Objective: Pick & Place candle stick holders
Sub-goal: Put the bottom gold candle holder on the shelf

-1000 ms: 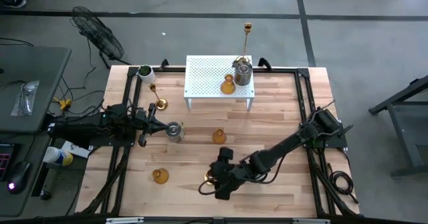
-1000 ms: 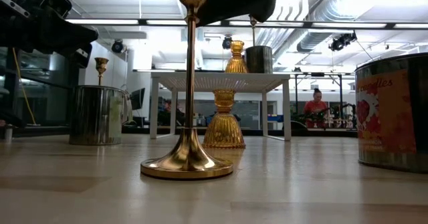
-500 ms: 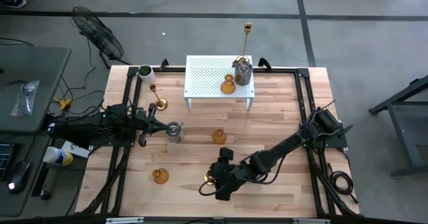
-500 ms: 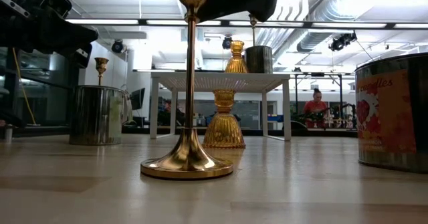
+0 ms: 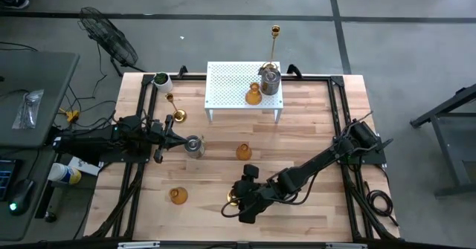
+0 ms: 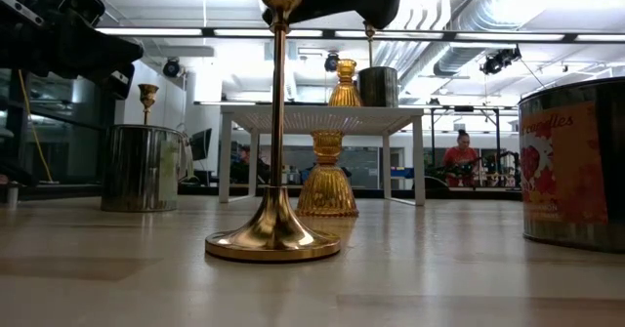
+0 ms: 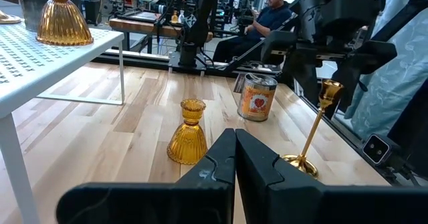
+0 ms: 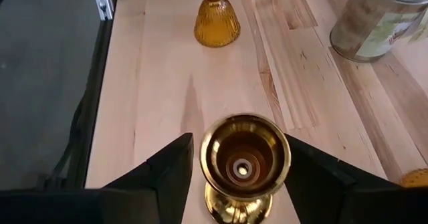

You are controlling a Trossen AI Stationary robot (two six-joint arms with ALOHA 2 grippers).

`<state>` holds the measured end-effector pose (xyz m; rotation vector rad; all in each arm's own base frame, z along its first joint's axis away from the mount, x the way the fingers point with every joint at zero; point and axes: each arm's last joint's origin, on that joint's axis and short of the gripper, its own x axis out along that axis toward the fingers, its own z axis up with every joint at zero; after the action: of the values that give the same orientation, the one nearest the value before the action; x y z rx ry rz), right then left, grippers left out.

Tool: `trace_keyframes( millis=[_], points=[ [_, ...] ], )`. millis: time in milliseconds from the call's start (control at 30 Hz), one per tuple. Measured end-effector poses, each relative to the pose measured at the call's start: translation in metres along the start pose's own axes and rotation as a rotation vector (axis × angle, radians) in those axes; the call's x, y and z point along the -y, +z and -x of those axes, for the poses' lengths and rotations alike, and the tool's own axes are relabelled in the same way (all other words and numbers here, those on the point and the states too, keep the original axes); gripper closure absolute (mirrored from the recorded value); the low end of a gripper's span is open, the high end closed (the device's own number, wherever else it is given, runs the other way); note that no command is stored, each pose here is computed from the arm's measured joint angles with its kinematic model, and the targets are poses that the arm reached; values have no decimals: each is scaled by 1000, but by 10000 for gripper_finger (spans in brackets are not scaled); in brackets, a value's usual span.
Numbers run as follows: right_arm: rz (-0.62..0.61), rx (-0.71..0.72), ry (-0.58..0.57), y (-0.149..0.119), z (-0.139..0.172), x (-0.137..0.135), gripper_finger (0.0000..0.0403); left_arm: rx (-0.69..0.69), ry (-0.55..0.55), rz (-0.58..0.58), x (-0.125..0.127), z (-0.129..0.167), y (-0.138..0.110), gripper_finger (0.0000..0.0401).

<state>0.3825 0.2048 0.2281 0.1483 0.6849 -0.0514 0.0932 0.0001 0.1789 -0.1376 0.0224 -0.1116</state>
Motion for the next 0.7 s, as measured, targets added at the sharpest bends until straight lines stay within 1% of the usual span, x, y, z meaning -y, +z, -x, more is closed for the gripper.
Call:
trace_keyframes(
  millis=[467,700],
  points=[
    [-5,12,4,1,0,-1,200,0,0,0,0,0,0,401],
    [-5,13,4,1,0,-1,230,0,0,0,0,0,0,401]
  ],
)
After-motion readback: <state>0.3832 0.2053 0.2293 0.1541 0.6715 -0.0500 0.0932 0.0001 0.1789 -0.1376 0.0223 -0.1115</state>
